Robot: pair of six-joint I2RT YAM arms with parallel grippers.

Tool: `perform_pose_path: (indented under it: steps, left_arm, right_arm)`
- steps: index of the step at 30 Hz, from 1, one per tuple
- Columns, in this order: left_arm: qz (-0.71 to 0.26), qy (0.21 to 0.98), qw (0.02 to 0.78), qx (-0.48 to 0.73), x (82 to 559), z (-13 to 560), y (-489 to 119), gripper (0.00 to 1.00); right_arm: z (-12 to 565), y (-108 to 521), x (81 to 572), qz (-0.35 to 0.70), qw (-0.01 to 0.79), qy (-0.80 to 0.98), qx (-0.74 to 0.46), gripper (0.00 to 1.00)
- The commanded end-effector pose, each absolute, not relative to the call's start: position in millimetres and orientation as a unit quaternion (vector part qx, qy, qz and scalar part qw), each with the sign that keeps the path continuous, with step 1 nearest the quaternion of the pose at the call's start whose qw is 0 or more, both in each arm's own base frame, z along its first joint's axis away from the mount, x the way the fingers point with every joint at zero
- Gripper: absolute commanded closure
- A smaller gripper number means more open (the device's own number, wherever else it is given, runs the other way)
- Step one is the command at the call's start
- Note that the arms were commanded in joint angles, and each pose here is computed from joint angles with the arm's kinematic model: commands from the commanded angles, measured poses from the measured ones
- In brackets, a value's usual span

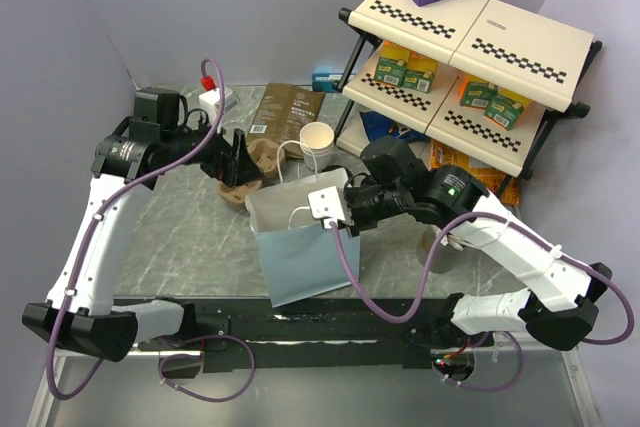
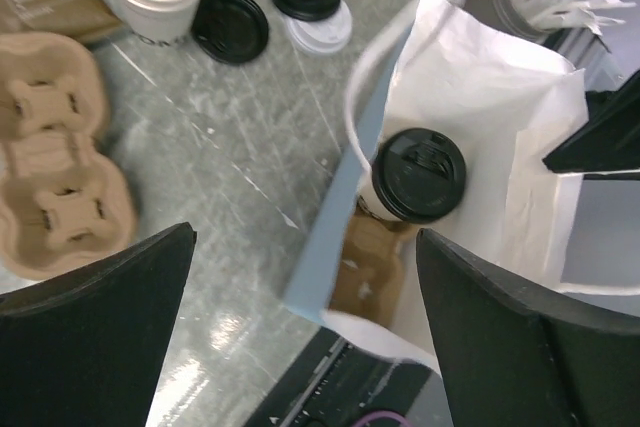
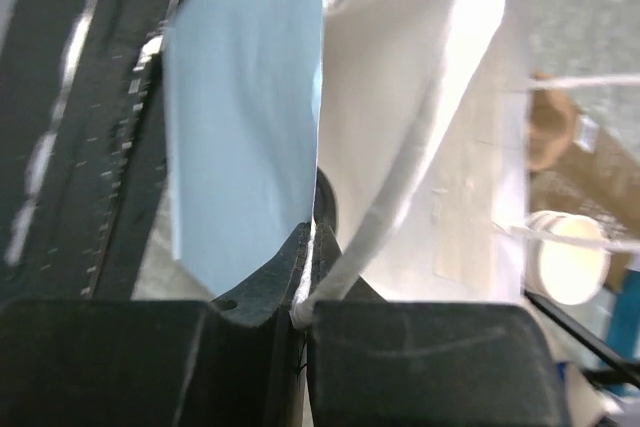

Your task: Pack the takeout coffee

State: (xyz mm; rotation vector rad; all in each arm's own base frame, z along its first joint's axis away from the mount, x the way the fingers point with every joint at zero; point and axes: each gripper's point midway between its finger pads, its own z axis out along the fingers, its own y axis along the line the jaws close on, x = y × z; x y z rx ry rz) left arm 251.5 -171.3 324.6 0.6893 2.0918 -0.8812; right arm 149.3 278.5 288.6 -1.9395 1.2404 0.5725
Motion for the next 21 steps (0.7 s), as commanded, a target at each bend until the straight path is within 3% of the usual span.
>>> perform_pose_path:
  steps: [1, 8, 16, 20, 21]
  left_arm:
    - [-0.313, 0.8, 0.425, 0.284, 270, 347, -165, 0.02]
    - [-0.295, 0.794, 0.45, 0.281, 279, 359, -159, 0.01]
    - [-0.282, 0.788, 0.47, 0.281, 279, 364, -152, 0.0]
    - [-0.287, 0.781, 0.475, 0.288, 274, 369, -153, 0.01]
    - [-0.287, 0.777, 0.48, 0.289, 273, 372, -153, 0.0]
  right_arm:
    - [316, 290, 164, 0.197, 0.448, 0.457, -0.742, 1.0]
    - [318, 295, 178, 0.177, 0.472, 0.462, -0.729, 1.0]
    - [273, 287, 172, 0.166, 0.443, 0.462, -0.75, 1.0]
    - [273, 282, 163, 0.18, 0.427, 0.478, -0.746, 0.63]
    - [279, 281, 162, 0.181, 0.431, 0.479, -0.743, 0.6]
